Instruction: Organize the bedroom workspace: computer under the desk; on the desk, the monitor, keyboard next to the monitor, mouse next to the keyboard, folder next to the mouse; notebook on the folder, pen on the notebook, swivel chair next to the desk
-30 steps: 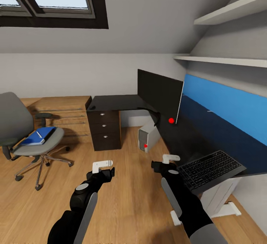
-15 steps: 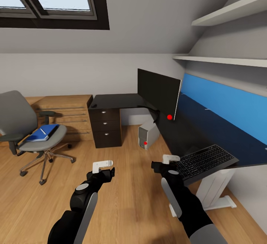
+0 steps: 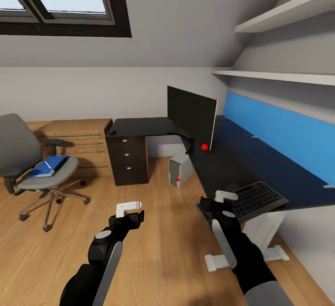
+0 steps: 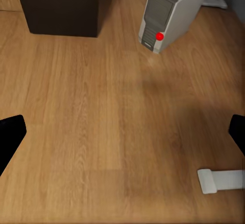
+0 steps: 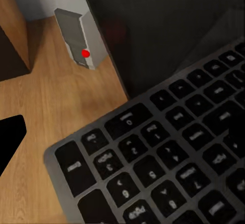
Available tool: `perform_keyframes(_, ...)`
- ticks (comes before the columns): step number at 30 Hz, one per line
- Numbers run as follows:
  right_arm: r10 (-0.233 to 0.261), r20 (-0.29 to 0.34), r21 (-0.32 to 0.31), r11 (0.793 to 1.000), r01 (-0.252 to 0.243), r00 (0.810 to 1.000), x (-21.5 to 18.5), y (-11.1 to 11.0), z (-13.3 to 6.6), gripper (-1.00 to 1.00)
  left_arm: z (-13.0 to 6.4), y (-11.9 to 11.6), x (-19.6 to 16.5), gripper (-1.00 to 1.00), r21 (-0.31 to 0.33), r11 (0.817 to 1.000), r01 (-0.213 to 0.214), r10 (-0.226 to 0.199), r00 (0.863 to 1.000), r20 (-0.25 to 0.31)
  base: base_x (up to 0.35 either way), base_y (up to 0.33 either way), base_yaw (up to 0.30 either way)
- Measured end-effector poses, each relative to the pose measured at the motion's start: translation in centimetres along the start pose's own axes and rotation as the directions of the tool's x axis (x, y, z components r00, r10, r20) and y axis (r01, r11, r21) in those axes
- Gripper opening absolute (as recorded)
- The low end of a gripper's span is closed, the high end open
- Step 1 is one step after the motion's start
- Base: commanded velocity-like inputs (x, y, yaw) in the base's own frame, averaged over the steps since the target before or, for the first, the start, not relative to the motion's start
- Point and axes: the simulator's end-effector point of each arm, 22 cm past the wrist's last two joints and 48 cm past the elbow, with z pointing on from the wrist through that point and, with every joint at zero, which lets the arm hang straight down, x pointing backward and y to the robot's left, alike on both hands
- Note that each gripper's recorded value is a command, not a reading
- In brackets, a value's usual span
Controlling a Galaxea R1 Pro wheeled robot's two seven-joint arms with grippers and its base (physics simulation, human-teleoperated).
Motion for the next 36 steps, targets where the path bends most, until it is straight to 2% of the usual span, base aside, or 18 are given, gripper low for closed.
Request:
perform_keyframes(7, 0.058, 0.0, 0.046, 0.997, -0.058, 0.998, -0.3, -2.8, 0.3, 1.0, 0.4, 0.1, 1.0, 1.0, -0.005, 1.0, -0.005, 0.005, 1.0, -0.023, 0.0, -0.306, 0.0)
perform_keyframes(9, 0.086, 0.0, 0.068, 0.994, -0.085, 0.996, -0.3, -4.1, 0.5, 1.0, 0.4, 0.1, 1.1, 1.0, -0.005, 1.0, -0.005, 0.005, 1.0, -0.025, 0.0, -0.285, 0.0)
perform_keyframes(13, 0.173, 0.001, 0.132, 0.976, -0.172, 0.985, -0.3, -8.2, 0.8, 1.0, 0.4, 0.1, 1.2, 1.0, -0.005, 1.0, -0.006, 0.006, 1.0, -0.027, 0.0, -0.263, 0.0)
perform_keyframes(16, 0.223, 0.005, 0.148, 0.964, -0.221, 0.975, -0.2, -10.1, 1.0, 1.0, 0.4, 0.1, 1.2, 1.0, -0.004, 1.0, -0.006, 0.006, 1.0, -0.027, 0.0, -0.249, 0.0)
perform_keyframes(17, 0.244, 0.008, 0.148, 0.959, -0.242, 0.97, -0.2, -10.8, 1.0, 1.0, 0.4, 0.1, 1.2, 1.0, -0.004, 1.0, -0.006, 0.006, 1.0, -0.027, 0.0, -0.157, 0.0)
perform_keyframes(18, 0.294, 0.012, 0.137, 0.946, -0.293, 0.956, -0.1, -12.2, 1.2, 1.0, 0.4, 0.1, 1.2, 1.0, -0.004, 1.0, -0.005, 0.005, 1.0, -0.027, 0.0, -0.126, 0.0)
perform_keyframes(22, 0.351, 0.016, 0.118, 0.929, -0.351, 0.936, 0.0, -13.4, 1.3, 1.0, 0.5, 0.1, 1.2, 1.0, -0.005, 1.0, -0.006, 0.005, 1.0, -0.027, 0.0, -0.042, 0.0)
perform_keyframes(23, 0.447, 0.012, 0.08, 0.891, -0.447, 0.894, -0.1, -13.7, 1.4, 1.0, 0.5, 0.2, 1.2, 1.0, -0.007, 1.0, -0.006, 0.006, 1.0, -0.027, 0.0, -0.002, 0.0)
perform_keyframes(27, 0.486, 0.017, 0.07, 0.871, -0.486, 0.874, -0.4, -14.7, 1.4, 1.0, 0.5, 0.3, 1.2, 1.0, -0.009, 1.0, -0.005, 0.004, 1.0, -0.027, 0.0, -0.001, 0.0)
perform_keyframes(28, 0.507, 0.02, 0.066, 0.859, -0.508, 0.861, -0.5, -15.1, 1.4, 1.0, 0.5, 0.3, 1.2, 1.0, -0.01, 1.0, -0.004, 0.004, 1.0, -0.027, 0.0, 0.0, 0.0)
perform_keyframes(29, 0.514, 0.02, 0.065, 0.855, -0.515, 0.857, -0.5, -15.2, 1.4, 1.0, 0.5, 0.3, 1.2, 1.0, -0.009, 1.0, -0.004, 0.004, 1.0, -0.027, 0.024, 0.0, 0.0)
perform_keyframes(36, 0.528, 0.028, 0.066, 0.846, -0.529, 0.849, -0.7, -15.8, 1.3, 1.0, 0.4, 0.3, 1.1, 1.0, -0.009, 1.0, -0.004, 0.004, 1.0, -0.026, 0.195, 0.0, 0.0)
